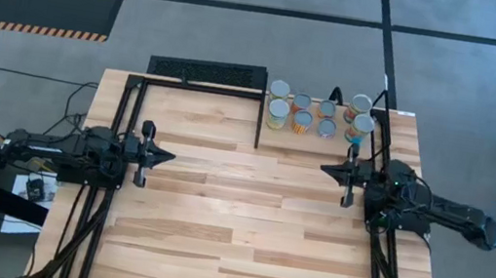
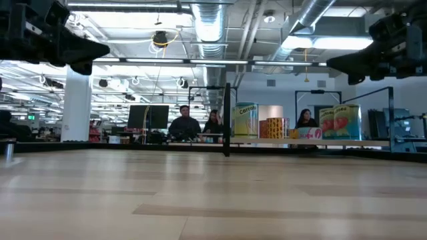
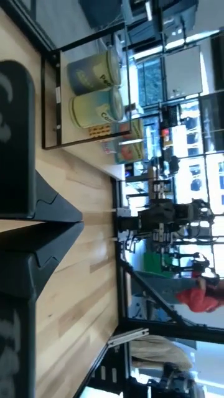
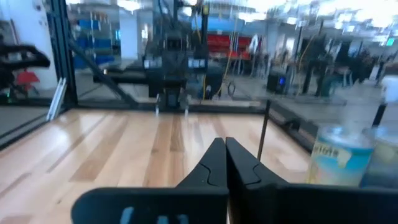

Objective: Pick and place cans onto a shelf
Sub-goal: Return to Home Position

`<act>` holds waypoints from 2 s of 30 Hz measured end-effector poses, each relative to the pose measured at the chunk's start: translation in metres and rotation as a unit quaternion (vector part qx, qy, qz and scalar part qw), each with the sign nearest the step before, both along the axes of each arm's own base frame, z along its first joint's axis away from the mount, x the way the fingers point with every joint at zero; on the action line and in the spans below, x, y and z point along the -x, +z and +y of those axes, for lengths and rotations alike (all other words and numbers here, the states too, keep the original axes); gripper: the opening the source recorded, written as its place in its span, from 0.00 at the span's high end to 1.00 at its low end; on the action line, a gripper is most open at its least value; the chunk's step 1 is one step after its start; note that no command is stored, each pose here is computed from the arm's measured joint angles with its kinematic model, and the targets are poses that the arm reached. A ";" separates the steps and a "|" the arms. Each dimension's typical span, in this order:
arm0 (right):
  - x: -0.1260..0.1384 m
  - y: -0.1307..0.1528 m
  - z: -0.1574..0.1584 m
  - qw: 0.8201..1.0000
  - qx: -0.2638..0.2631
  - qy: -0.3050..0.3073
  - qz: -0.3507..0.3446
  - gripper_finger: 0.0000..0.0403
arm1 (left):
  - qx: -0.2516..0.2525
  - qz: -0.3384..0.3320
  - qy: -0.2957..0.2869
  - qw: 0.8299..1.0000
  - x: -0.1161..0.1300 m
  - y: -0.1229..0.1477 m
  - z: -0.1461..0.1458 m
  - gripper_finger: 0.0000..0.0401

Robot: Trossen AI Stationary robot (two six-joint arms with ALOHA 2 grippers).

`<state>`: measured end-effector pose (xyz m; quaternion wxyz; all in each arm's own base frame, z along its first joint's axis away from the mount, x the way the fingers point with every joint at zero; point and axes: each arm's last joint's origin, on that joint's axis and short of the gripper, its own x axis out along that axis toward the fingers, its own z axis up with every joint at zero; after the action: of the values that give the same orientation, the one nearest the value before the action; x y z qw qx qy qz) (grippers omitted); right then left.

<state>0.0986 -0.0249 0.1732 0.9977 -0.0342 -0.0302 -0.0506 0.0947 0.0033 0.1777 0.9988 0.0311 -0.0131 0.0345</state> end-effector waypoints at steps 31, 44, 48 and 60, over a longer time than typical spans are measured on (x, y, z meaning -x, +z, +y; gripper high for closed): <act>0.010 0.003 -0.013 0.985 -0.052 -0.160 -0.040 0.99 | 0.027 -0.008 0.048 0.998 -0.002 -0.008 0.011 1.00; 0.007 -0.005 -0.013 0.980 -0.060 -0.188 0.005 0.91 | 0.040 -0.009 0.051 0.998 -0.002 -0.009 0.011 1.00; 0.006 -0.007 -0.013 0.980 -0.062 -0.189 0.015 0.89 | 0.042 -0.009 0.051 0.998 -0.002 -0.009 0.011 1.00; 0.006 -0.008 -0.013 0.980 -0.062 -0.189 0.018 0.89 | 0.034 -0.008 0.051 0.998 -0.002 -0.009 0.011 1.00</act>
<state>0.0929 -0.0383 0.1656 0.9706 0.0221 -0.0021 -0.2395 0.0964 0.0146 0.1688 0.9961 -0.0024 -0.0183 0.0864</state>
